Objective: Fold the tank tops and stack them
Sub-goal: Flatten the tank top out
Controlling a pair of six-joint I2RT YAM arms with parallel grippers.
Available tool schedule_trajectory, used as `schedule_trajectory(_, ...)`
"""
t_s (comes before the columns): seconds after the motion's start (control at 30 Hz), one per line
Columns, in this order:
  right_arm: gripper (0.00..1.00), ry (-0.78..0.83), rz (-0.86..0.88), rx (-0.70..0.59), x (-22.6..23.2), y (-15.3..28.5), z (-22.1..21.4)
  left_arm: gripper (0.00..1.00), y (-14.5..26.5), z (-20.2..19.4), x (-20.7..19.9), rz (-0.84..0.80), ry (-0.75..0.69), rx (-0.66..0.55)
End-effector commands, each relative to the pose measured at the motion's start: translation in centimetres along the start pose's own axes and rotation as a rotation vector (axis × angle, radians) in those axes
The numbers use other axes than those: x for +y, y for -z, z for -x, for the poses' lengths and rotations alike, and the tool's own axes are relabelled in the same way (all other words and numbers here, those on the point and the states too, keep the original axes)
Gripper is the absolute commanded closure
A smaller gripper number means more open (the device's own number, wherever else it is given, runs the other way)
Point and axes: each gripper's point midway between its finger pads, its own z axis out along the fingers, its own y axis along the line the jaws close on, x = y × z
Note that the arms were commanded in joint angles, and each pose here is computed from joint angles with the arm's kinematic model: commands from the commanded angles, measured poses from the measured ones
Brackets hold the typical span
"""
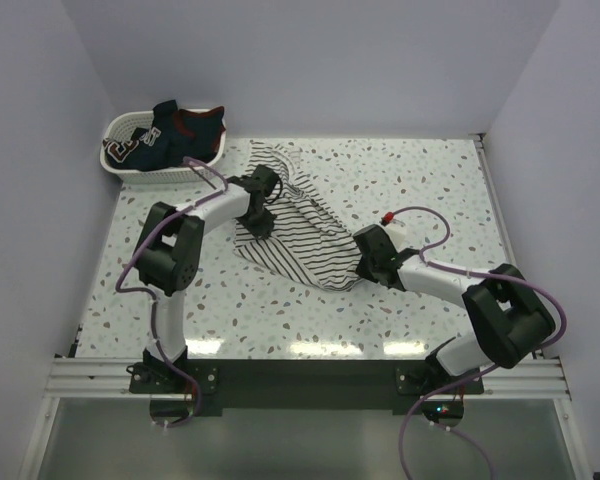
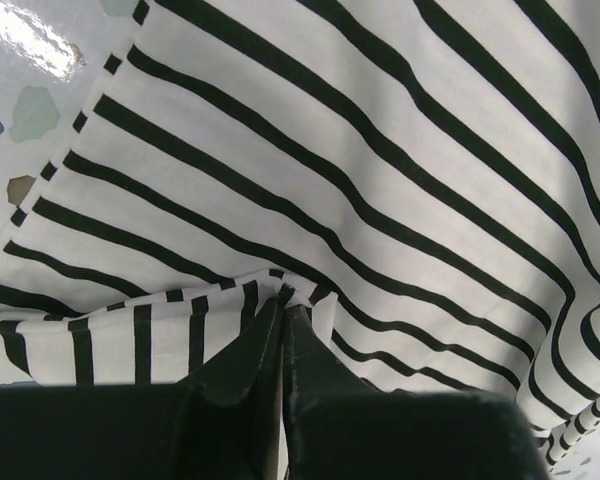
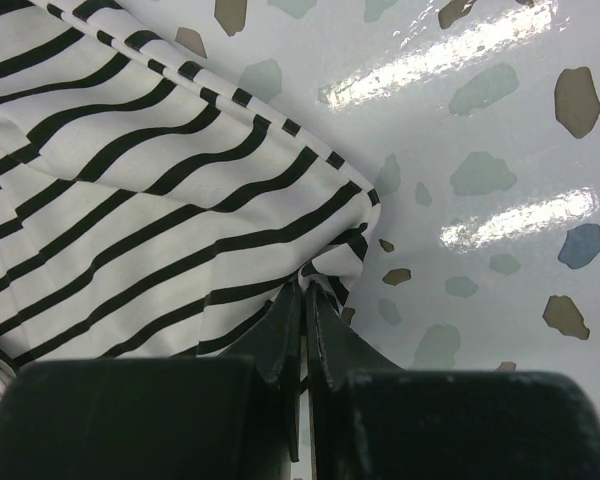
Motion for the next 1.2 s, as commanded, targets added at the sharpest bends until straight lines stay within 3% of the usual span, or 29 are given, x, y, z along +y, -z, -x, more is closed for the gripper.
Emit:
schedule_trajectory(0.0, 1.0, 0.013, -0.01, 0.017, -0.8, -0.1, -0.7, 1.0, -0.1, 0.3, 0.3, 0.001, -0.022, -0.006)
schedule_trajectory(0.23, 1.0, 0.011, -0.007, 0.014, -0.9, 0.1, -0.7, 1.0, 3.6, 1.5, 1.5, -0.04, -0.075, -0.069)
schedule_trajectory(0.33, 1.0, 0.009, -0.002, 0.014, -0.9, 0.2, -0.7, 1.0, 4.8, 1.0, 4.1, -0.041, -0.101, -0.071)
schedule_trajectory(0.5, 1.0, 0.01, -0.009, 0.018, -1.7, 0.4, -1.3, 1.0, 8.2, 0.5, 6.2, -0.167, -0.132, -0.101)
schedule_trajectory(0.7, 1.0, 0.011, 0.002, 0.012, -2.7, 1.2, -1.6, 1.0, 9.2, -3.0, 12.7, -0.262, -0.141, -0.063)
schedule_trajectory(0.83, 1.0, 0.016, 0.009, 0.006, -3.4, 2.1, -1.7, 1.0, 8.2, -5.5, 18.8, -0.242, -0.133, -0.03)
schedule_trajectory(1.0, 1.0, 0.009, 0.04, -0.014, -4.5, 3.9, -1.7, 1.0, 8.8, -7.5, 21.6, -0.335, -0.119, 0.007)
schedule_trajectory(1.1, 0.98, 0.008, 0.059, 0.001, -4.8, 5.0, -2.0, 0.86, 8.6, -8.6, 23.3, -0.331, -0.14, 0.044)
schedule_trajectory(1.13, 0.93, 0.007, 0.066, 0.004, -4.9, 5.2, -2.1, 0.73, 8.6, -8.8, 23.9, -0.318, -0.151, 0.055)
schedule_trajectory(1.17, 0.91, 0.005, 0.068, 0.007, -5.1, 5.6, -2.2, 0.68, 8.9, -8.8, 24.0, -0.326, -0.164, 0.053)
